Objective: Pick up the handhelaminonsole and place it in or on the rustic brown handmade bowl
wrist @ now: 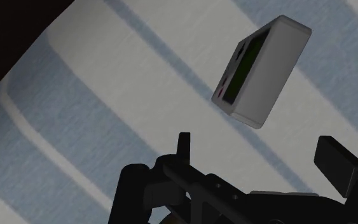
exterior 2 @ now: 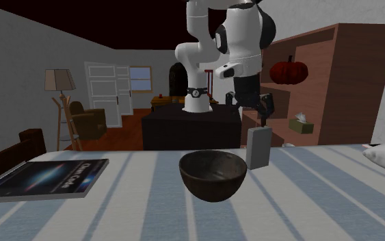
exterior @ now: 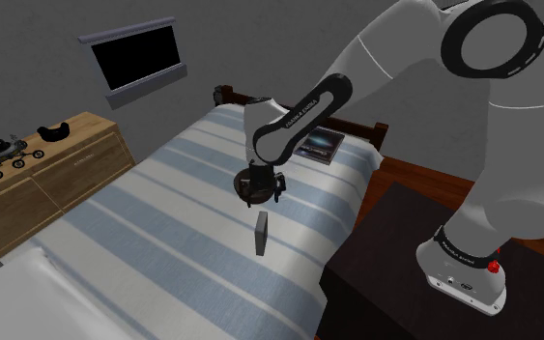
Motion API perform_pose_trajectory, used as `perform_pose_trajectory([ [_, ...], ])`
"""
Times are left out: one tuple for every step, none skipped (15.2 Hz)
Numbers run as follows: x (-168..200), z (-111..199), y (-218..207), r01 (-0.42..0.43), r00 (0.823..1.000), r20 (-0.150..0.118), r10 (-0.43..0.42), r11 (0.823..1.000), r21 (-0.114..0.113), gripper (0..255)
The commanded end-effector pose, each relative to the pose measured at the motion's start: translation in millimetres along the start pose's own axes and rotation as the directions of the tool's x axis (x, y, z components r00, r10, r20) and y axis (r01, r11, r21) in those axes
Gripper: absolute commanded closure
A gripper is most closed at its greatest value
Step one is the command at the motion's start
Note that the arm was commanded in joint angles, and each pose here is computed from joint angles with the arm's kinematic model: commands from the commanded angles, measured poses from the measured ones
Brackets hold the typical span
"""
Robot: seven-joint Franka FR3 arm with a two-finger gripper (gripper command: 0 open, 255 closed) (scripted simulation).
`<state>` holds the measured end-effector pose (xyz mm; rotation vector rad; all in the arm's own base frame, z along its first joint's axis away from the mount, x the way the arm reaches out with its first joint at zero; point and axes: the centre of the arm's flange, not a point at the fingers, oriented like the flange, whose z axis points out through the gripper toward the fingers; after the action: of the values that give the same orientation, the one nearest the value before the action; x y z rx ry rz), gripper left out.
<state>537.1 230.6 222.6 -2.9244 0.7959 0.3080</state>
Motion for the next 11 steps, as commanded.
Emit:
perform_pose_trajectory([
  [2, 11, -2, -0.003, 1.0, 0.0, 0.003, 1.0, 0.001, 0],
  [2, 16, -2, -0.003, 1.0, 0.0, 0.003, 1.0, 0.001, 0],
  [2, 21, -2, -0.003, 1.0, 0.0, 0.003, 1.0, 0.001, 0],
  [2, 27, -2, -0.003, 1.0, 0.0, 0.003, 1.0, 0.001, 0],
  [2, 32, -2, -0.003, 1.0, 0.0, 0.003, 1.0, 0.001, 0],
  [2, 35, -2, -0.002, 1.0, 0.0, 0.002, 1.0, 0.001, 0],
  [2, 35, -2, -0.003, 1.0, 0.0, 0.003, 1.0, 0.001, 0],
  [2, 35, -2, -0.003, 1.0, 0.0, 0.003, 1.0, 0.001, 0],
  [2, 35, -2, -0.003, 1.0, 0.0, 0.003, 1.0, 0.001, 0],
  [2, 35, -2, -0.003, 1.0, 0.0, 0.003, 1.0, 0.001, 0],
  [2, 35, -2, -0.003, 1.0, 0.0, 0.003, 1.0, 0.001, 0],
])
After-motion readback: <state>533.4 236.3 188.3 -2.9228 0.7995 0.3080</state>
